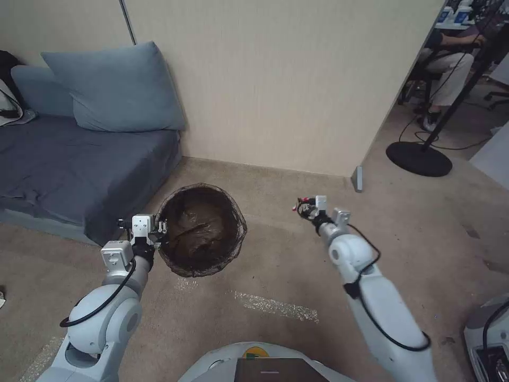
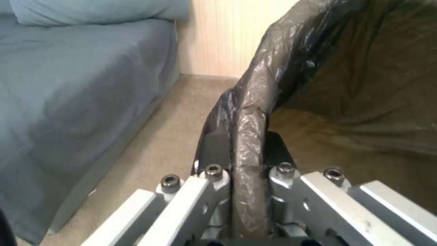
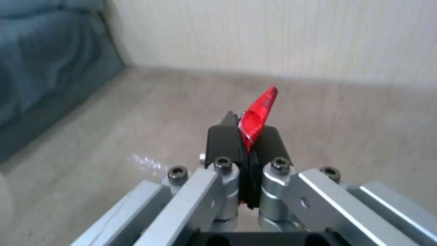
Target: Pick up the trash bin, then pick up the garbage from the floor and place it into the trash bin.
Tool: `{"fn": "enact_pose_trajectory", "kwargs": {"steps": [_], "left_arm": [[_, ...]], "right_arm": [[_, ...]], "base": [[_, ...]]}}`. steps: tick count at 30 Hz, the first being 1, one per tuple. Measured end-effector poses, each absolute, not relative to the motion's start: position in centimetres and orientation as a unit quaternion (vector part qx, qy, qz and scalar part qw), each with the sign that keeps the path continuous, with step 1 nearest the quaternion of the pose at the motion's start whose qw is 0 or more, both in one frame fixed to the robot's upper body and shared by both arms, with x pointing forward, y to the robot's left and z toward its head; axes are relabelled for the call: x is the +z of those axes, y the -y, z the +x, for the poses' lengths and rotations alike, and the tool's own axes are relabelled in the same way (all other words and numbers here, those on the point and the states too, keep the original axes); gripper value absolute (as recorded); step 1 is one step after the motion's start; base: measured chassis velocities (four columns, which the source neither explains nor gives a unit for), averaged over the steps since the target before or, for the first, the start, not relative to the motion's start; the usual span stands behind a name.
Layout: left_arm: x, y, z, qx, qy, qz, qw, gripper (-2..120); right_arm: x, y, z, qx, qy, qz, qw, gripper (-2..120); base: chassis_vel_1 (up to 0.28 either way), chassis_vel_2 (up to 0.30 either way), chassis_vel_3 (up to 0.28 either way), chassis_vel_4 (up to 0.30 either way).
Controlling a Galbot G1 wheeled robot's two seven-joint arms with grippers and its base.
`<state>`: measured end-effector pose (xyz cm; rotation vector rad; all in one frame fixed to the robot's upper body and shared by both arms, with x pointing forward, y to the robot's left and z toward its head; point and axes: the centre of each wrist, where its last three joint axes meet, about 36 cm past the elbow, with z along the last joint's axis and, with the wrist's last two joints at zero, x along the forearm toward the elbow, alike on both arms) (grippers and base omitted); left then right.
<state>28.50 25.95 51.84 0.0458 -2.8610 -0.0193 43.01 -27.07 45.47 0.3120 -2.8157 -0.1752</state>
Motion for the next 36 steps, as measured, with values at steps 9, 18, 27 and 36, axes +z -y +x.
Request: {"fn": "enact_pose_trajectory", "kwargs": {"steps": [9, 18, 27, 36], "left_arm": [[51.6, -25.8, 28.8, -0.004, 0.987, 0.019, 0.159, 4], [51.4, -25.8, 28.9, -0.007, 0.986, 0.018, 0.164, 4], [51.5, -25.9, 29.0, -0.016, 0.986, 0.011, 0.167, 4], [51.7, -26.0, 29.0, -0.018, 0.985, 0.012, 0.17, 4]], "right_arm": [[53.2, 27.5, 38.7, -0.041, 0.975, 0.189, 0.106, 0], [57.0, 23.5, 37.8, -0.048, 0.951, 0.294, 0.083, 0], [58.0, 18.9, 38.3, -0.044, 0.921, 0.377, 0.089, 0], [60.5, 15.7, 38.9, -0.025, 0.893, 0.442, 0.085, 0]], "base": [[0.0, 0.0, 0.0, 0.0], [0.0, 0.0, 0.0, 0.0], [0.0, 0.0, 0.0, 0.0], [0.0, 0.0, 0.0, 0.0]]}}
